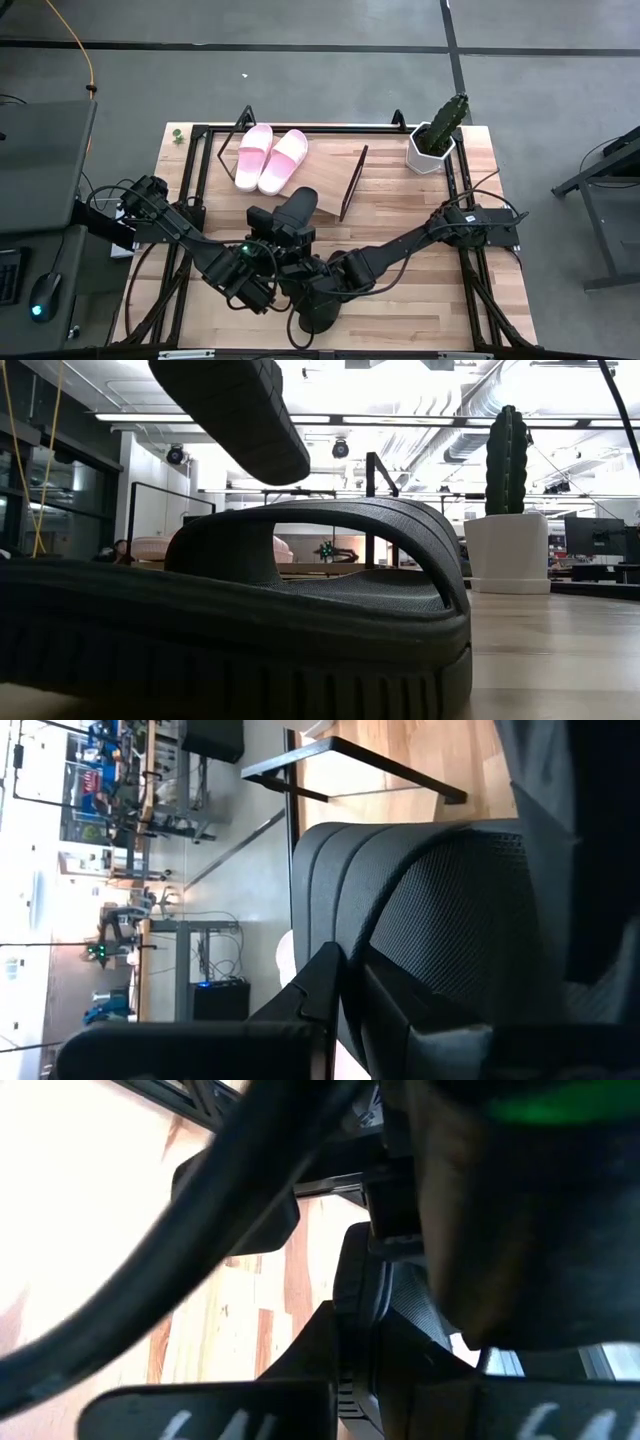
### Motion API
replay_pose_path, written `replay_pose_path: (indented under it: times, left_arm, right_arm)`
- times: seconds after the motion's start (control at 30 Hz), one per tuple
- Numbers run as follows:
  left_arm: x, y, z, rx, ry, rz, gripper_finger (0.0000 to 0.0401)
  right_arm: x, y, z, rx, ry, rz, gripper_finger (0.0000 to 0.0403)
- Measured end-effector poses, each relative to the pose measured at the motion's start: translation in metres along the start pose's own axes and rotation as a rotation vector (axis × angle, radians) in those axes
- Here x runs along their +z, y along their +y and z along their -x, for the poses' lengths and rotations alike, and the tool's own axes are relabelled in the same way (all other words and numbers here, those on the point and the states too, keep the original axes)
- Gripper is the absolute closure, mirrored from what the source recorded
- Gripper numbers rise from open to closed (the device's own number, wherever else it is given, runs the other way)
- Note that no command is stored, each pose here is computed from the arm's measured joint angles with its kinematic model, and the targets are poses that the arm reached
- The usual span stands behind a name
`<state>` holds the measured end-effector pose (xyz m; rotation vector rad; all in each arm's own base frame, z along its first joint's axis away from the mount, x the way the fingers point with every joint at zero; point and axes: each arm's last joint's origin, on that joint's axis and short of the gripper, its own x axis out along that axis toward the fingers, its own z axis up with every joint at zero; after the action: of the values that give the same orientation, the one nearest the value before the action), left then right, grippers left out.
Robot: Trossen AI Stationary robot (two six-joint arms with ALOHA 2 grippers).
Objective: Pick and place slides into the shelf
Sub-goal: Put the left black slide on the shelf
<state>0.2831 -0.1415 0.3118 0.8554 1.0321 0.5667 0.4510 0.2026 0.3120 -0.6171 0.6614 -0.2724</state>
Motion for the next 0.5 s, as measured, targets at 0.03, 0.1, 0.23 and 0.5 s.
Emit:
replay_pose_path:
  times: [0.03,0.1,0.23,0.5]
  left_arm:
    - [-0.0002,0.0001,-0.0001,-0.002,0.002,-0.009,0.0380]
    - [-0.0004,0.0001,-0.0001,-0.003,0.004,-0.018,0.0380]
    - [-0.0006,-0.0003,-0.0001,-0.017,0.009,-0.022,0.0380]
    - [-0.0023,-0.0001,0.0000,-0.017,0.021,-0.044,0.0325]
  right_arm:
    - [-0.0001,-0.0001,-0.0003,0.000,0.001,0.000,0.0393]
    - [-0.0002,-0.0004,-0.0006,0.000,0.002,0.000,0.0395]
    - [-0.0007,-0.0022,-0.0028,0.011,0.004,-0.003,0.0398]
    - [-0.0027,-0.0052,-0.0063,0.020,0.018,-0.010,0.0398]
